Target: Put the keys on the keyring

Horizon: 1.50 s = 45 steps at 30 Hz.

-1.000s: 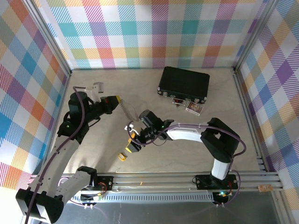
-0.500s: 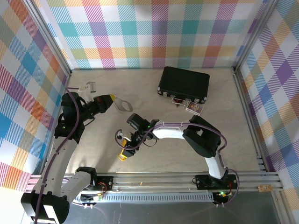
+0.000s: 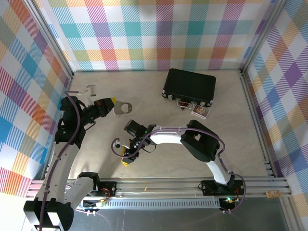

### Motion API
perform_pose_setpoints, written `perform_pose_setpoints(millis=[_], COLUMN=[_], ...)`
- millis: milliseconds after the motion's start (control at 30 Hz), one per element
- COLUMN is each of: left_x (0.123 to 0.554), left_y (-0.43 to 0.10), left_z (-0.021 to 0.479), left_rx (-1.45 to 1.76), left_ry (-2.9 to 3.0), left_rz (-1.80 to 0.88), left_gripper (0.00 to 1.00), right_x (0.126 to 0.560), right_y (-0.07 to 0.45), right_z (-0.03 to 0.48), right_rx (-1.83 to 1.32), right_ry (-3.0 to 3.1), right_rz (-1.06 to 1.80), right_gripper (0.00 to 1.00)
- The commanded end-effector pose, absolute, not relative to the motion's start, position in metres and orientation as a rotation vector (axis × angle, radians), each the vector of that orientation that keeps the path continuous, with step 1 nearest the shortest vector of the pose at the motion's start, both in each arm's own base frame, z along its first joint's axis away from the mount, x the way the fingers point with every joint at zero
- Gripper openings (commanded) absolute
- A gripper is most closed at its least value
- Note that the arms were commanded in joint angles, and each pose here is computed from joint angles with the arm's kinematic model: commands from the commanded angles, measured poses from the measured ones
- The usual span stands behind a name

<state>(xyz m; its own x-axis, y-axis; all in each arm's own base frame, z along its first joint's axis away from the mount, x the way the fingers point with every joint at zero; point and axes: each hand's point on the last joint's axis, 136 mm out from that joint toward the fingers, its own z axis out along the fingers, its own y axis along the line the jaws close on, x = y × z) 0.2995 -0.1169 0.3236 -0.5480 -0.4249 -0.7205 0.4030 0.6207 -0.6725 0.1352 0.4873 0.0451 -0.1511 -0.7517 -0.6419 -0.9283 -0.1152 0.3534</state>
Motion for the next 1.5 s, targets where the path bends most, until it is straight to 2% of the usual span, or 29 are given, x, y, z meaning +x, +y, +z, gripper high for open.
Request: perform_pose_setpoints(millis=[0, 867, 1133, 1267, 1467], left_x=[0.295, 0.295, 0.295, 0.29, 0.281], left_y=[-0.116, -0.114, -0.113, -0.108, -0.116], left_z=[0.338, 0.336, 0.334, 0.331, 0.337], left_rx=[0.029, 0.018, 0.035, 0.066, 0.123], left_ry=[1.807, 1.81, 1.815, 1.821, 1.777], left_rz=[-1.066, -1.059, -1.022, -0.939, -0.963], left_gripper=[0.0, 0.0, 0.0, 0.0, 0.0], right_x=[0.135, 0.13, 0.144, 0.148, 0.143], right_y=[0.492, 0.485, 0.47, 0.436, 0.384], right_z=[0.043, 0.02, 0.036, 0.042, 0.035], right_rx=[-1.916, -2.011, -1.91, -1.855, -1.775], right_ry=[1.896, 1.914, 1.962, 2.097, 2.357], right_rz=[1.085, 0.964, 0.835, 0.707, 0.526], right_gripper=[0.38, 0.0, 0.0, 0.0, 0.0])
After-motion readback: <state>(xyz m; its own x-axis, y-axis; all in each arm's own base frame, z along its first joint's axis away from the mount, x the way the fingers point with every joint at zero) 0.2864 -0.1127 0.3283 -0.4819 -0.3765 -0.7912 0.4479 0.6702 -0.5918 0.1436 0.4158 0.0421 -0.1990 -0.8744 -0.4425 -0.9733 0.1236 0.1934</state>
